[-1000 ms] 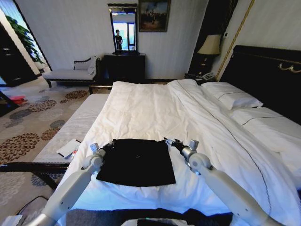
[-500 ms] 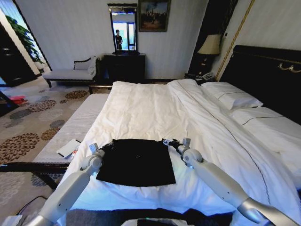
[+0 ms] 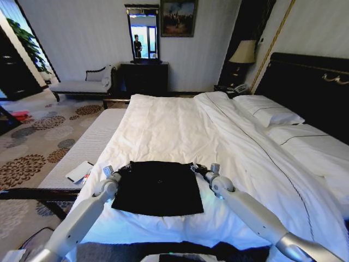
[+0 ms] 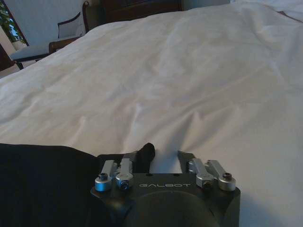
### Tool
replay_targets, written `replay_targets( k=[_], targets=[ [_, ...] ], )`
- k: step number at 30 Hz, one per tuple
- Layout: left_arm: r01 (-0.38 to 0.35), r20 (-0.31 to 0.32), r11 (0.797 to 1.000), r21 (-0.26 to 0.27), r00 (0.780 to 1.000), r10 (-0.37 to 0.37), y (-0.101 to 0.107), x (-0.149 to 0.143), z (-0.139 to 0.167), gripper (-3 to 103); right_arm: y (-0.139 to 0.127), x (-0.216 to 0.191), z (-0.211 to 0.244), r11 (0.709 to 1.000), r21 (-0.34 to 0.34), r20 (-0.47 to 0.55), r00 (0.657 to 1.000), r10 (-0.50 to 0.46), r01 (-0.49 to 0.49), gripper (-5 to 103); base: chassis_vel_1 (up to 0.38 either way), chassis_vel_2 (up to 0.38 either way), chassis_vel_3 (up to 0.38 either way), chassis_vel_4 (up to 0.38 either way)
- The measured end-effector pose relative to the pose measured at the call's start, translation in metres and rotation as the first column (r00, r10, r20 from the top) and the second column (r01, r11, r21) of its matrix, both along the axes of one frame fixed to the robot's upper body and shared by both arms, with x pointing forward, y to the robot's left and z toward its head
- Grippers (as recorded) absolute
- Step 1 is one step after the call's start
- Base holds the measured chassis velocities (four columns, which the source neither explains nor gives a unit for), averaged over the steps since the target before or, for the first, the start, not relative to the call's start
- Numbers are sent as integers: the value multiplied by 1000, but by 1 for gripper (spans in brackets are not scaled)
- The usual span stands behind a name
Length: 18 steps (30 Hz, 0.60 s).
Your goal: Fold the clothes on the bed.
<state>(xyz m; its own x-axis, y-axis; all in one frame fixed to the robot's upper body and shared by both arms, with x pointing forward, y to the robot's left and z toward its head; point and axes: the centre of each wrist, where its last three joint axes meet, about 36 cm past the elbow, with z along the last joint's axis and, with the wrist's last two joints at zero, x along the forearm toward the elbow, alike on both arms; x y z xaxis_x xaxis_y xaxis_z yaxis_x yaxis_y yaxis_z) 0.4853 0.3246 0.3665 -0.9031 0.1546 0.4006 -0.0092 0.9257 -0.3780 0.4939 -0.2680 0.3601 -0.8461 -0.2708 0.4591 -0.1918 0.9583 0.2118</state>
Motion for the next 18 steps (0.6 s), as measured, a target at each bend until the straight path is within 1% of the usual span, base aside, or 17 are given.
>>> replay_targets(
  k=[1,3,4,5,7,12,18],
  targets=[
    [-1,1,1000,2,1000,1,1,0,1,1,1,0,0,1000,1,2,1000,3,-3,44,0,0,0,0],
    [-1,1,1000,2,1000,1,2,0,1,1,1,-1,0,1000,1,2,1000,4,-4,44,0,0,0,0],
    [-1,2,1000,3,1000,1,3,0,2,1,2,-1,0,1000,2,3,1000,7,-7,39,0,0,0,0],
    [-2,3,1000,3,1000,2,3,1,2,1,4,-2,1,1000,2,4,1000,8,-8,28,0,0,0,0],
    [-2,3,1000,3,1000,2,3,1,2,1,5,-2,1,1000,-1,4,1000,6,-6,28,0,0,0,0],
    [-7,1,1000,0,1000,7,3,-1,0,1,14,-7,3,1000,0,6,1000,17,-17,3,0,0,0,0],
    [-6,3,1000,-2,1000,6,1,-4,-1,1,16,-11,3,1000,4,5,1000,24,-24,0,0,0,0,0]
  ],
)
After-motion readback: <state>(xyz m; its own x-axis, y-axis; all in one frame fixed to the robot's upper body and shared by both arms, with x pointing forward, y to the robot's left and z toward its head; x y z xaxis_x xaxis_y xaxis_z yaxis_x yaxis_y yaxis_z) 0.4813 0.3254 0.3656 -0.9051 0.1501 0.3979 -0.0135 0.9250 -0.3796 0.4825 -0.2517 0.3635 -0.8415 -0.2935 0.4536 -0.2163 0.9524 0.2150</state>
